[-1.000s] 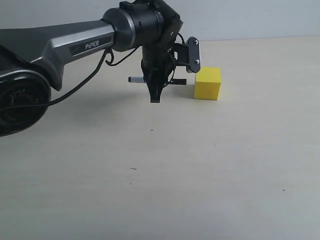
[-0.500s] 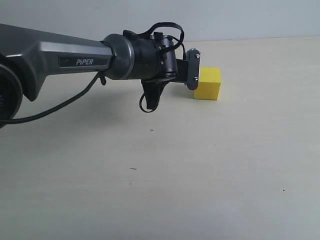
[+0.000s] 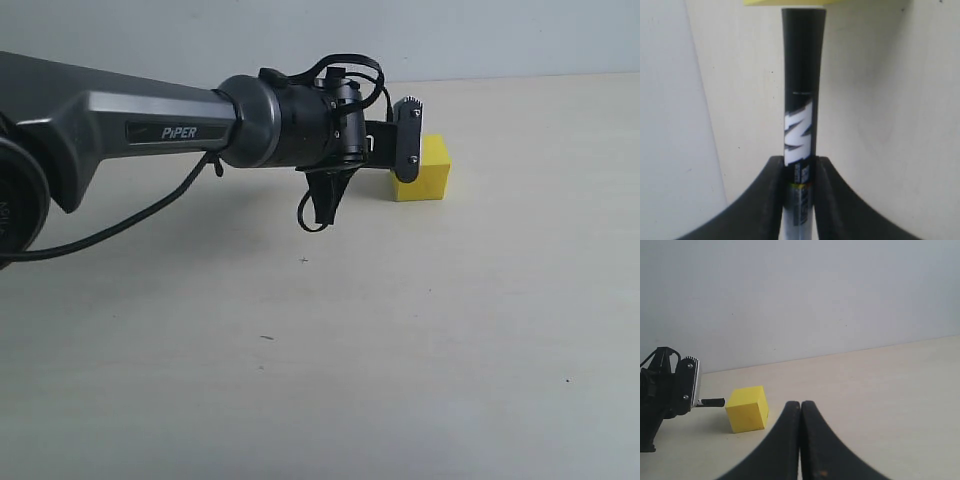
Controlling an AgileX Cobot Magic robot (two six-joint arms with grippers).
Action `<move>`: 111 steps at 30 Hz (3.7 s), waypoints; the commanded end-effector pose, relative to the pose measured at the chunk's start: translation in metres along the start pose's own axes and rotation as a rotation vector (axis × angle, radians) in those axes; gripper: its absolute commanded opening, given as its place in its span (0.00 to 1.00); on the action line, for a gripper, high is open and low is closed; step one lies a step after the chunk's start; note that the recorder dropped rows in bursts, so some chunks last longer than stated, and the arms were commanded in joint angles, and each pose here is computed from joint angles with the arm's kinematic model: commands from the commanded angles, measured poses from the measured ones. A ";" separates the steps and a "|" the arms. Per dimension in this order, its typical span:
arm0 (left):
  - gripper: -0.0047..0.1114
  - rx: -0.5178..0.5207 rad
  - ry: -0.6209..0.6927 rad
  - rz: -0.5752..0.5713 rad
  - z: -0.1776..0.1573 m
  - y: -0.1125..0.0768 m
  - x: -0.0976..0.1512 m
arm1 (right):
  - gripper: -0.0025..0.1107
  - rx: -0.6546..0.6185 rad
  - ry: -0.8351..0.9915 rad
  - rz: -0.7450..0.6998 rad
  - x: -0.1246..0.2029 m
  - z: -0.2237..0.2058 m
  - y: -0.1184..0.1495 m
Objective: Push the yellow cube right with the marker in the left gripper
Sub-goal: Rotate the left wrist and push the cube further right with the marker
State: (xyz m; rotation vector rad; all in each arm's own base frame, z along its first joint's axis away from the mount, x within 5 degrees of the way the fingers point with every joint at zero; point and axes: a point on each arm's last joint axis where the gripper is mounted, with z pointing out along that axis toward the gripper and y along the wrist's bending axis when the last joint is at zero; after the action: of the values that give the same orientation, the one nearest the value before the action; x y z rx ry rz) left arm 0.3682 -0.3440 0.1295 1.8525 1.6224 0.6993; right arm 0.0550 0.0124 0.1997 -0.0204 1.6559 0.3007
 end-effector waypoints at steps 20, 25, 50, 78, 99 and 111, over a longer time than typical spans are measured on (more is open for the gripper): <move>0.04 0.122 0.045 -0.137 0.015 0.003 -0.004 | 0.02 0.003 -0.011 -0.007 0.000 0.000 0.000; 0.04 0.115 0.037 -0.120 0.018 0.004 -0.006 | 0.02 0.003 -0.011 -0.007 0.000 0.000 0.000; 0.04 0.156 0.056 -0.125 0.020 0.013 -0.019 | 0.02 0.003 -0.011 -0.007 0.000 0.000 0.000; 0.04 0.186 0.014 -0.118 0.020 0.011 -0.022 | 0.02 0.003 -0.011 -0.007 0.000 0.000 0.000; 0.04 0.187 0.041 -0.129 0.026 0.012 -0.032 | 0.02 0.003 -0.011 -0.007 0.000 0.000 0.000; 0.04 0.187 0.017 -0.125 0.026 0.012 -0.034 | 0.02 0.003 -0.011 -0.007 0.000 0.000 0.000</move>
State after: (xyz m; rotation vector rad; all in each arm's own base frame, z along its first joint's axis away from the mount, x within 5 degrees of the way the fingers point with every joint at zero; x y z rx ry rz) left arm 0.3928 -0.3760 0.1133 1.8798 1.8581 0.5615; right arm 0.0550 0.0124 0.1997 -0.0204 1.6559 0.3007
